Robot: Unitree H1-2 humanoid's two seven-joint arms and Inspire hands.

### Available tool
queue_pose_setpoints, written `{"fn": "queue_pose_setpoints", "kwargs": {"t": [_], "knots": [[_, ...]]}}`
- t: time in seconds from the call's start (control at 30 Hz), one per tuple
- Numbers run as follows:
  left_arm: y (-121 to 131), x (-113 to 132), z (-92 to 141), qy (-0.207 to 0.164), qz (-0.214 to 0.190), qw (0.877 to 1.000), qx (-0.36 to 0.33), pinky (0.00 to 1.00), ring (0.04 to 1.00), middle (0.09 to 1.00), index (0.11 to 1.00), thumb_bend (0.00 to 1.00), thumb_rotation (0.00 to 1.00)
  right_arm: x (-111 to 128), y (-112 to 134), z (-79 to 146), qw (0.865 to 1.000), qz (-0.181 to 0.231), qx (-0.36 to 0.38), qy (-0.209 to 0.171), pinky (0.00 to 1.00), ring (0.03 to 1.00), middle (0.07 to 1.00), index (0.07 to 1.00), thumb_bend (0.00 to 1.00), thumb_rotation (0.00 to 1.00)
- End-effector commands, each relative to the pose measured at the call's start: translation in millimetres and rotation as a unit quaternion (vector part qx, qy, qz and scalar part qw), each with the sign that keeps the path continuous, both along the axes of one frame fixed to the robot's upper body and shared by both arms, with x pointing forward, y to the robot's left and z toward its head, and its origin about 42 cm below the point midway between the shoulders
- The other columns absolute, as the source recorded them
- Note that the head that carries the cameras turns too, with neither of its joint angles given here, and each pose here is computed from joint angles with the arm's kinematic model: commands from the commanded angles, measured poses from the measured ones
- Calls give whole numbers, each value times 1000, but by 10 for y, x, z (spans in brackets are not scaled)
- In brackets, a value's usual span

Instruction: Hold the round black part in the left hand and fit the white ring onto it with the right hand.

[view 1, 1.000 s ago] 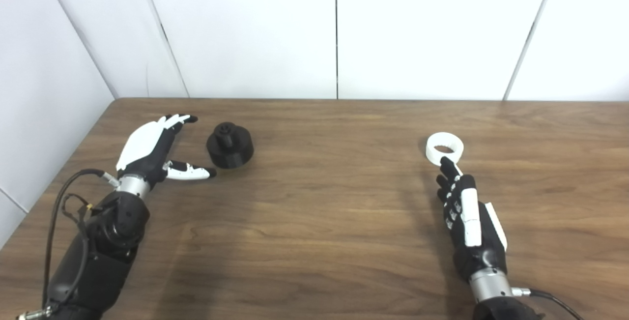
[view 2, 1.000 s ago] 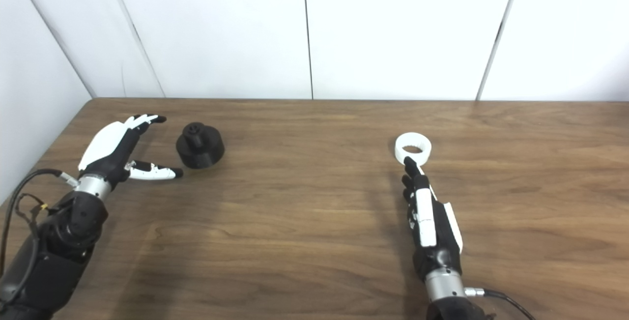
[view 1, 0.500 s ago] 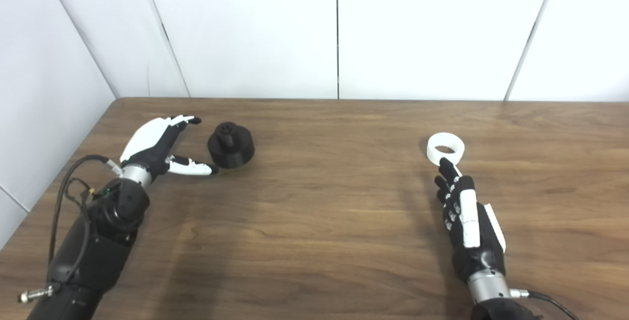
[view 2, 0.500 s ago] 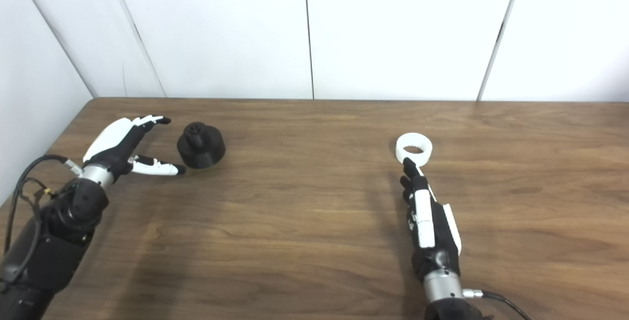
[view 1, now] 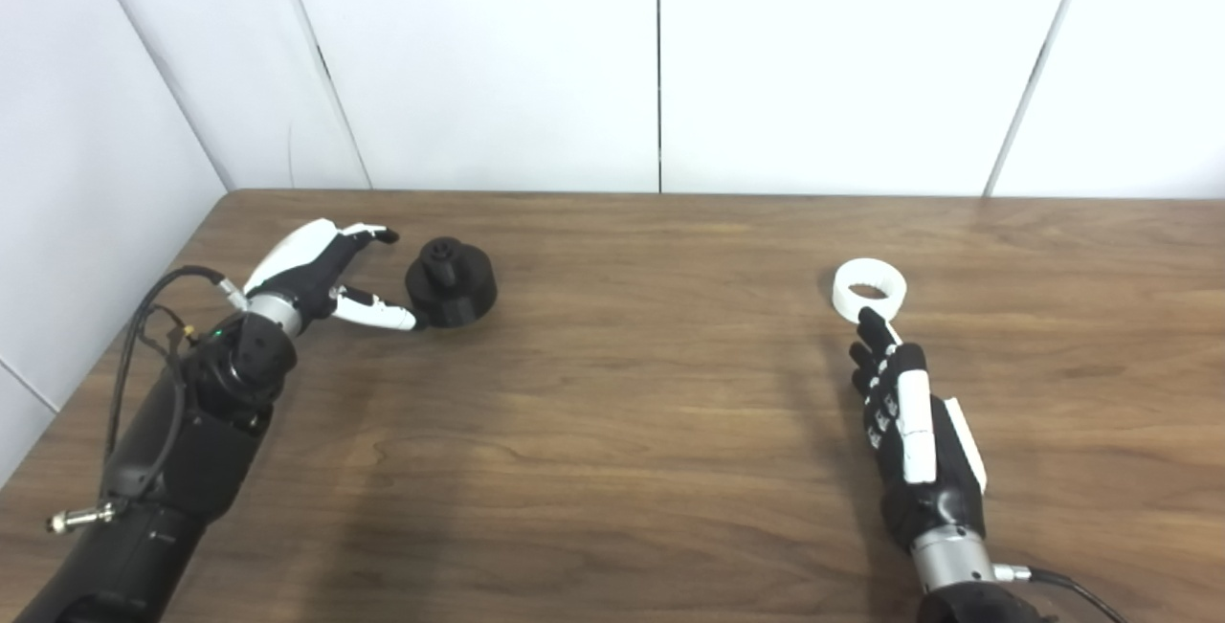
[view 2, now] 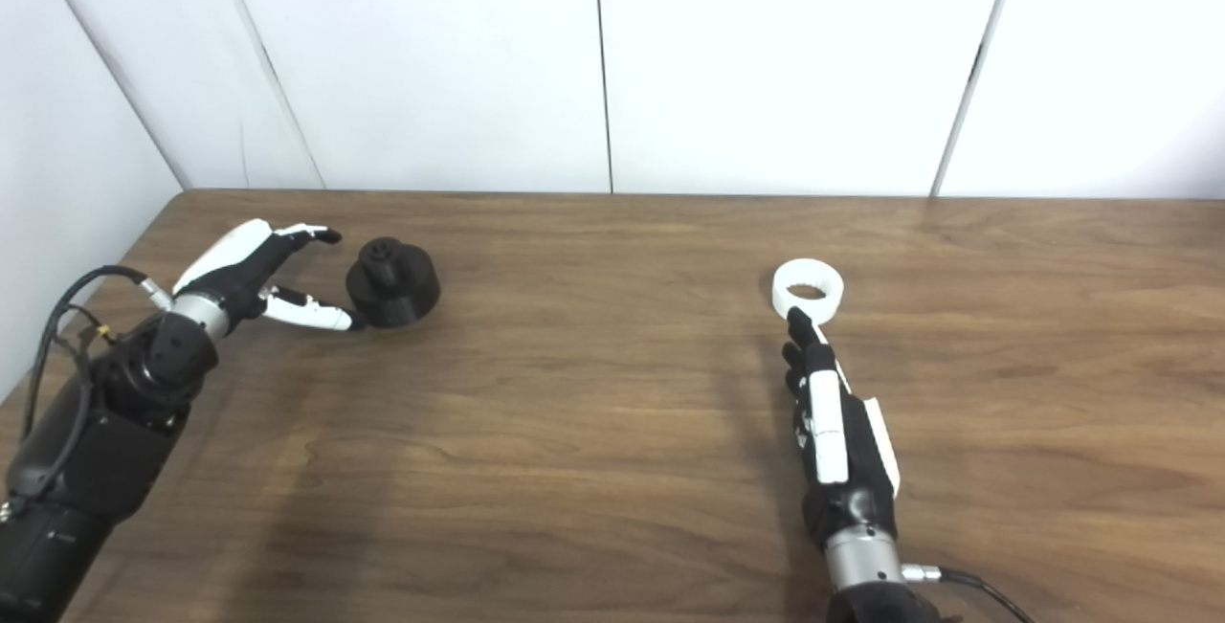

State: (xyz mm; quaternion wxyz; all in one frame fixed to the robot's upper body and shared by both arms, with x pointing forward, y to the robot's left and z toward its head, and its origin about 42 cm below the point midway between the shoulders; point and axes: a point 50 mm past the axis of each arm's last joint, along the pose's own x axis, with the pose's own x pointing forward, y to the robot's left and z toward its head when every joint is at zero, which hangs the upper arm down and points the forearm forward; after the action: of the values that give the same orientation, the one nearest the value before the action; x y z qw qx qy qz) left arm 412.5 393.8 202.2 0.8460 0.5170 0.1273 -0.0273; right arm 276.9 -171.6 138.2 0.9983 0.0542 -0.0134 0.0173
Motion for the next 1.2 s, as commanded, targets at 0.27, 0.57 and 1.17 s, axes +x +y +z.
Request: {"fn": "queue_pose_setpoints", "kwargs": {"t": [0.27, 0.57, 1.17], "knots": [[0, 171, 403, -22, 2, 999, 23, 944, 1000, 993, 881, 973, 292, -2, 69, 146, 999, 2, 15, -41, 1000, 975, 978, 942, 646, 1000], [-87, 213, 378, -20, -13, 999, 22, 947, 1000, 989, 871, 985, 276, -15, 66, 154, 999, -1, 16, -42, 1000, 978, 979, 942, 650, 1000], [-204, 249, 338, -21, -32, 999, 15, 981, 1000, 988, 873, 986, 316, -40, 71, 152, 999, -2, 18, -37, 1000, 980, 977, 946, 665, 1000]]}}
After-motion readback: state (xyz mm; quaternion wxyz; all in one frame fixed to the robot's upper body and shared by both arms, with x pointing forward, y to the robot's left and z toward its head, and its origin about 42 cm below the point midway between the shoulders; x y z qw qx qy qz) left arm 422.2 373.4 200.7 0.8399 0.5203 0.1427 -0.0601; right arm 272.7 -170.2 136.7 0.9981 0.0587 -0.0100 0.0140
